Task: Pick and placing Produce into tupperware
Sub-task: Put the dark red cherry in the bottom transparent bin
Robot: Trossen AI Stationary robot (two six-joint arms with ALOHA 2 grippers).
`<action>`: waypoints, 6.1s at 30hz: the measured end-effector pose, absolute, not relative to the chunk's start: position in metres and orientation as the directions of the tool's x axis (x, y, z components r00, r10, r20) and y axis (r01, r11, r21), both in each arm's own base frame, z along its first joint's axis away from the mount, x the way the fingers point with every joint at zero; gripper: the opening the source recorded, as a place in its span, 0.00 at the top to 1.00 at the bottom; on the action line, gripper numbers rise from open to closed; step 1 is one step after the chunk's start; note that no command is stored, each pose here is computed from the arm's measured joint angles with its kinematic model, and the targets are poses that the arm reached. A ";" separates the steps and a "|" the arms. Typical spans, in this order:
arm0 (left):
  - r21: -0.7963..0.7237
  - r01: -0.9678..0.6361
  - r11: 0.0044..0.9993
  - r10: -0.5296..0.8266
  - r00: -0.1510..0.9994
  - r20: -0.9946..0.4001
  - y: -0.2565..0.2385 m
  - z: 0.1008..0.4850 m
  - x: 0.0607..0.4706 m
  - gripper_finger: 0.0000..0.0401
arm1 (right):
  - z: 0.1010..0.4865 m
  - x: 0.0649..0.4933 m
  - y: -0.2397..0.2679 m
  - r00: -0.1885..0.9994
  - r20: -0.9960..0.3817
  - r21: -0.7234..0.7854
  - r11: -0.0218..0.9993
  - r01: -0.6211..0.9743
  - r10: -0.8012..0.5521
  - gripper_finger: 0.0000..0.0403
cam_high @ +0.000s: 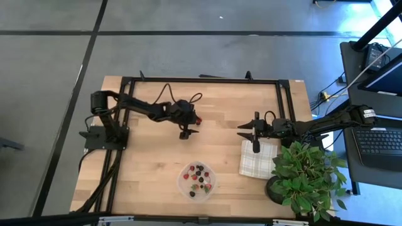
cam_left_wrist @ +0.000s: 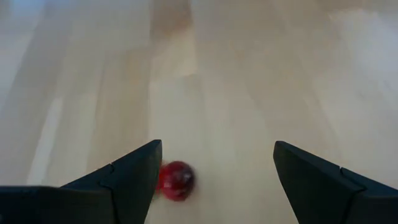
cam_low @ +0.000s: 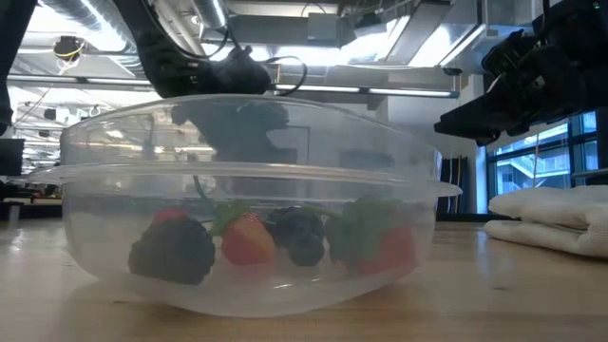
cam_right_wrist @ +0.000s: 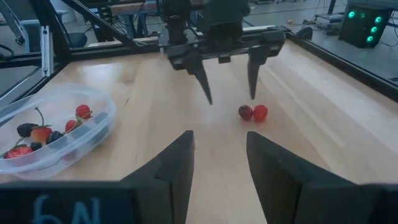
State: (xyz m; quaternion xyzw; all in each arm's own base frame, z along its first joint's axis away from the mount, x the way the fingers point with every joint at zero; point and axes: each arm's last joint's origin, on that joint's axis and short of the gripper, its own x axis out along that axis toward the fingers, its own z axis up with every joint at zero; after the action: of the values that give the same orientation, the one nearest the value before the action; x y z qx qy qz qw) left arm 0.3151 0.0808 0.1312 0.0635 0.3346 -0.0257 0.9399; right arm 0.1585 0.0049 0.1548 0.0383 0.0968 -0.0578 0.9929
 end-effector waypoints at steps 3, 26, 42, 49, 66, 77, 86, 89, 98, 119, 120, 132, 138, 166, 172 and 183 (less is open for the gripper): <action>0.097 0.064 0.993 0.011 0.776 -0.630 0.087 0.132 0.314 0.25 | 0.155 0.158 0.005 0.974 -0.198 0.065 0.990 0.122 -0.107 0.63; 0.073 0.076 0.994 -0.007 0.736 -0.677 0.089 0.102 0.317 0.25 | 0.152 0.158 0.005 0.969 -0.221 0.060 0.990 0.124 -0.108 0.63; 0.065 0.079 0.995 -0.016 0.742 -0.670 0.088 0.096 0.320 0.34 | 0.152 0.158 0.005 0.969 -0.221 0.057 0.991 0.123 -0.107 0.63; 0.061 0.079 0.995 -0.018 0.739 -0.673 0.087 0.096 0.320 0.40 | 0.152 0.158 0.005 0.969 -0.221 0.056 0.991 0.123 -0.107 0.63; 0.063 0.081 0.995 -0.017 0.736 -0.677 0.087 0.095 0.319 0.58 | 0.152 0.158 0.005 0.969 -0.221 0.059 0.991 0.123 -0.107 0.63; 0.069 0.078 0.995 -0.011 0.735 -0.678 0.087 0.095 0.319 0.77 | 0.152 0.158 0.005 0.969 -0.221 0.060 0.991 0.123 -0.107 0.63; 0.080 0.074 0.994 0.000 0.734 -0.679 0.084 0.102 0.318 0.81 | 0.152 0.158 0.005 0.969 -0.221 0.060 0.991 0.123 -0.107 0.63; 0.084 0.096 0.992 -0.015 0.742 -0.670 0.076 0.112 0.319 0.80 | 0.152 0.158 0.005 0.969 -0.221 0.060 0.991 0.123 -0.107 0.63; 0.090 0.257 0.962 -0.153 0.783 -0.603 0.025 0.170 0.326 0.82 | 0.153 0.158 0.005 0.970 -0.220 0.061 0.991 0.123 -0.107 0.63; 0.093 0.541 0.836 -0.415 0.734 -0.537 -0.105 0.179 0.331 0.82 | 0.153 0.158 0.005 0.970 -0.218 0.116 0.984 0.134 -0.106 0.63; 0.084 0.542 0.836 -0.421 0.732 -0.536 -0.108 0.175 0.333 0.82 | 0.153 0.158 0.005 0.970 -0.219 0.123 0.983 0.135 -0.106 0.63; -0.034 0.486 0.873 -0.401 0.677 -0.616 -0.109 0.141 0.338 0.80 | 0.152 0.158 0.005 0.970 -0.220 0.138 0.981 0.138 -0.106 0.63; -0.067 0.466 0.882 -0.394 0.653 -0.647 -0.108 0.141 0.335 0.80 | 0.152 0.158 0.005 0.970 -0.220 0.136 0.981 0.138 -0.106 0.63; -0.110 0.348 0.931 -0.241 0.360 -0.901 -0.123 0.186 0.354 0.83 | 0.152 0.158 0.005 0.970 -0.220 0.129 0.982 0.137 -0.106 0.63; -0.111 0.351 0.930 -0.218 0.283 -0.934 -0.132 0.166 0.364 0.83 | 0.153 0.158 0.005 0.970 -0.218 0.108 0.985 0.133 -0.107 0.63; -0.090 0.345 0.934 -0.195 0.284 -0.939 -0.132 0.164 0.367 0.81 | 0.153 0.158 0.005 0.970 -0.219 0.108 0.985 0.133 -0.107 0.63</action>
State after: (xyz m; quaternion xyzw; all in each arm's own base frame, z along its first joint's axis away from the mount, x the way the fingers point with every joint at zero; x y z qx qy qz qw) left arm 0.3674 -0.1321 0.1644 0.0654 0.5739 -0.1692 0.7986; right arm 0.1581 0.0048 0.1525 0.0610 0.1068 -0.0608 0.9905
